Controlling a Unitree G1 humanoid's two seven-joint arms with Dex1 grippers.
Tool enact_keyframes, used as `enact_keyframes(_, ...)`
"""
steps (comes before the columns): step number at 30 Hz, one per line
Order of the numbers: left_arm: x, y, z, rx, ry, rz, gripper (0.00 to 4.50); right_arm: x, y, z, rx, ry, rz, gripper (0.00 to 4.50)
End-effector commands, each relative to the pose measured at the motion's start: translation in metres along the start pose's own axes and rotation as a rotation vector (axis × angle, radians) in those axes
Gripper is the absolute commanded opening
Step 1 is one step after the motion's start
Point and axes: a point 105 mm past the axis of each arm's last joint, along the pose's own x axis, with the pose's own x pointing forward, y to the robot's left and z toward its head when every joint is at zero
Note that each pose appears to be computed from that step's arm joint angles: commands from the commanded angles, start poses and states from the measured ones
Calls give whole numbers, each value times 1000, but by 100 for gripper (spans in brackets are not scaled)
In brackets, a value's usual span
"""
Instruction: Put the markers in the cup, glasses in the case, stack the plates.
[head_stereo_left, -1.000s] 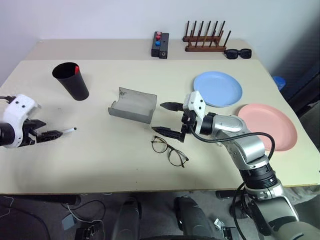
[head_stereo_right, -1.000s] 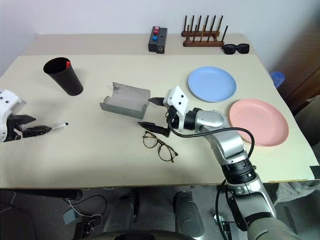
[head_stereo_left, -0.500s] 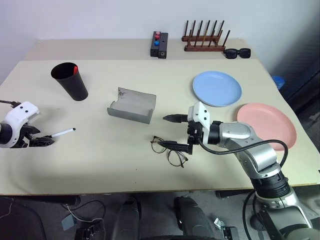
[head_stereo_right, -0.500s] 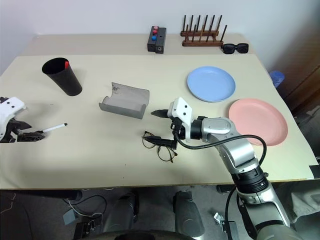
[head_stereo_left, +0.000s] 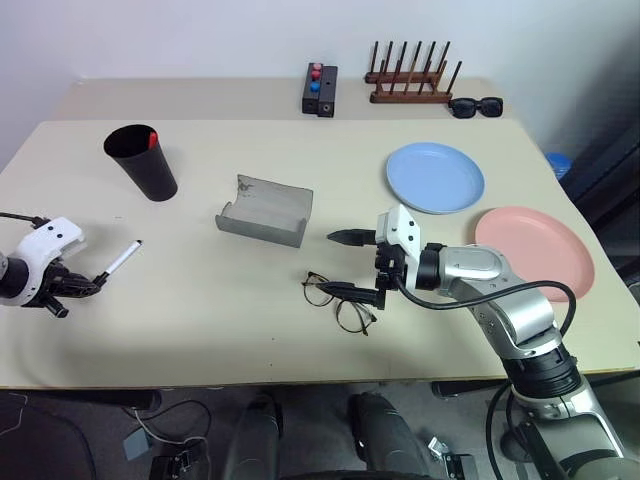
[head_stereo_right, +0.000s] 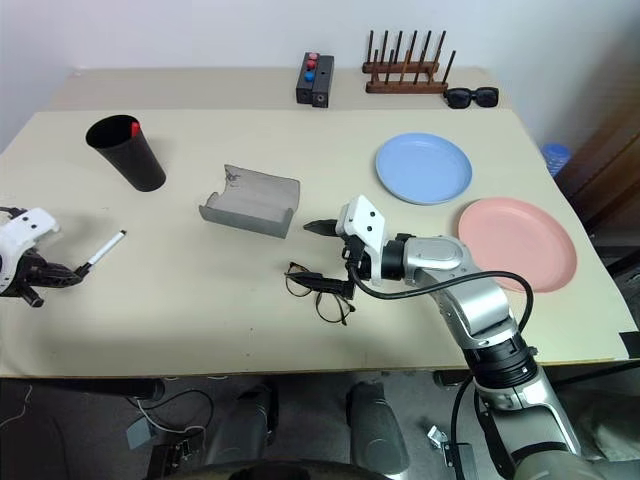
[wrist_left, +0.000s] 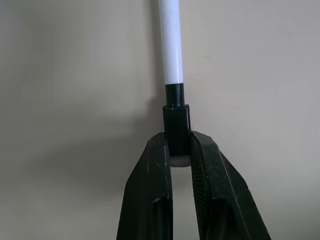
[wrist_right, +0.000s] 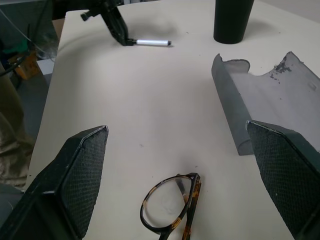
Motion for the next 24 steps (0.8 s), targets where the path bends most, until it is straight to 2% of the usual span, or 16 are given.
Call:
enact_keyframes(1, -15, 12, 25, -19, -141, 92, 1, 1, 1, 13, -55, -34, 13, 450)
enact_keyframes(3, -25, 15, 45, -32, -269, 135, 1, 1, 1, 13, -58, -35, 13, 450)
enact_keyframes(6, -57, 16, 82, -14, -557, 236, 1, 0, 0, 13, -61, -35, 14, 450)
enact_keyframes(9, -88, 13, 100, -74, -780, 289, 1, 0, 1, 13, -63, -35, 18, 450)
enact_keyframes(11, -99, 11, 105, -103, -862, 318, 1, 0, 1, 14, -67, -38, 21, 450)
enact_keyframes(14, -104, 16, 115, -131, -939, 440, 1, 3, -5, 19, -86, -55, 8, 450)
enact_keyframes(18, -106, 31, 138, -150, -998, 725, 1, 10, -23, 34, -126, -118, -70, 450)
enact_keyframes(24, -83, 39, 165, -203, -1016, 906, 1, 21, -36, 60, -155, -243, -157, 450)
